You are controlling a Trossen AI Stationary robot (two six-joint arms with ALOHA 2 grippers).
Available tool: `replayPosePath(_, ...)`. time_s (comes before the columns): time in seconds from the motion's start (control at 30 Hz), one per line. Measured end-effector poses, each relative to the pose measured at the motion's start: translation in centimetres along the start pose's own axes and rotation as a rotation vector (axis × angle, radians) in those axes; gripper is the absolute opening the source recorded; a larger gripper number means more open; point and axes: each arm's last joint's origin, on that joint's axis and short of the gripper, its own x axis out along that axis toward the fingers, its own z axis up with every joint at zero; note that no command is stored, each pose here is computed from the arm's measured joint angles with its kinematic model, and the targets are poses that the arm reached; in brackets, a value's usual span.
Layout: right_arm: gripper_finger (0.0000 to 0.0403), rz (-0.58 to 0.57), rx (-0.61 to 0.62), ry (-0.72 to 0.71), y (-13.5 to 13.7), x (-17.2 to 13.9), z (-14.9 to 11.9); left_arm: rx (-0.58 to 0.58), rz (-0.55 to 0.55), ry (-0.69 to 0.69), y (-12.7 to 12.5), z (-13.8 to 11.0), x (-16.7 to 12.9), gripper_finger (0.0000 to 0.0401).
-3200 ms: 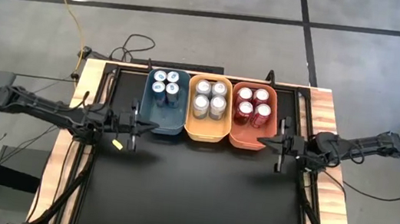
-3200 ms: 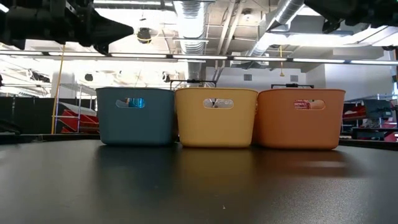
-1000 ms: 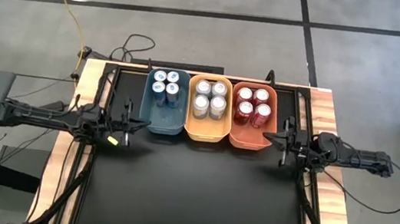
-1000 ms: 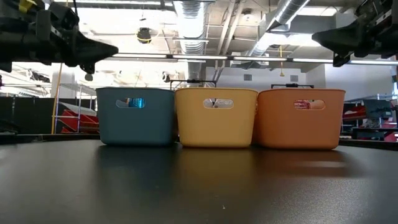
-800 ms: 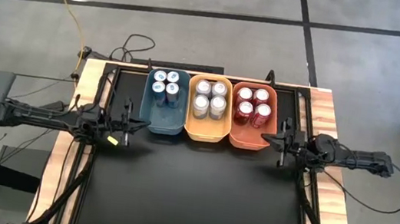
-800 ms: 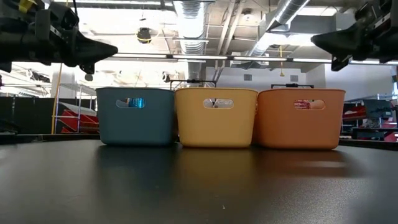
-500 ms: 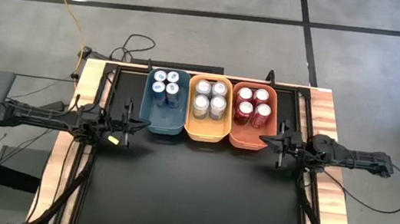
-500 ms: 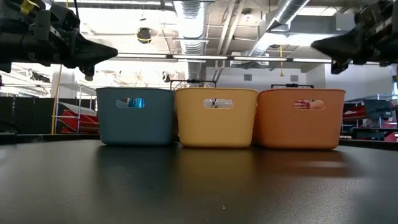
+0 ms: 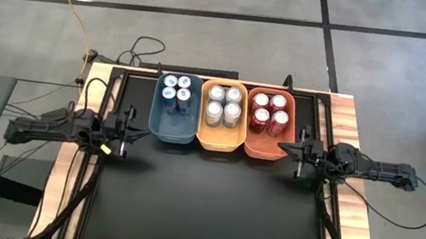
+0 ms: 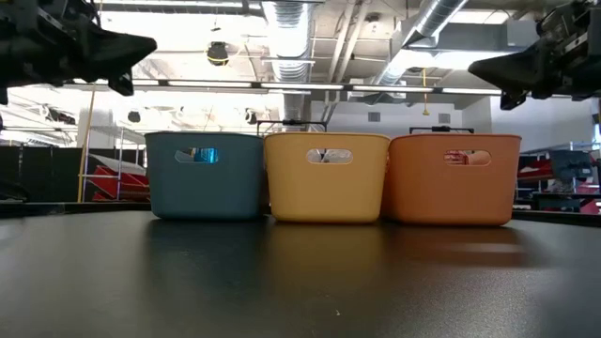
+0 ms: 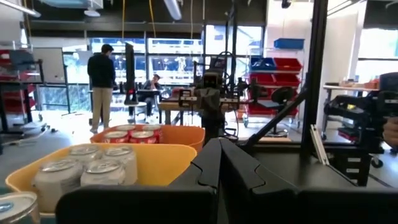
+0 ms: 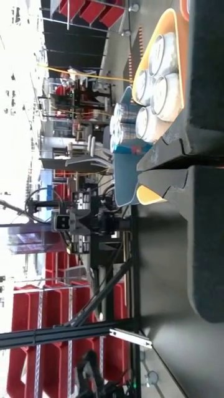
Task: Sort soda cans
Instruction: Return to Home Position
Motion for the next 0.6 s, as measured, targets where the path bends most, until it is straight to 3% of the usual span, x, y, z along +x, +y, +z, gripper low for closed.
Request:
replayPosePath(0.47, 0.0000, 0.000, 0.004, 0.029, 0.0, 0.0, -0.3, -0.001, 0.089, 0.133, 0.3, -1.3, -0.6, 0.0000)
replayPosePath(0.6, 0.0000, 0.001, 0.017, 0.108, 0.0, -0.1, -1.1, -0.019, 0.114, 0.173, 0.3, -1.7, -0.7, 0.0000)
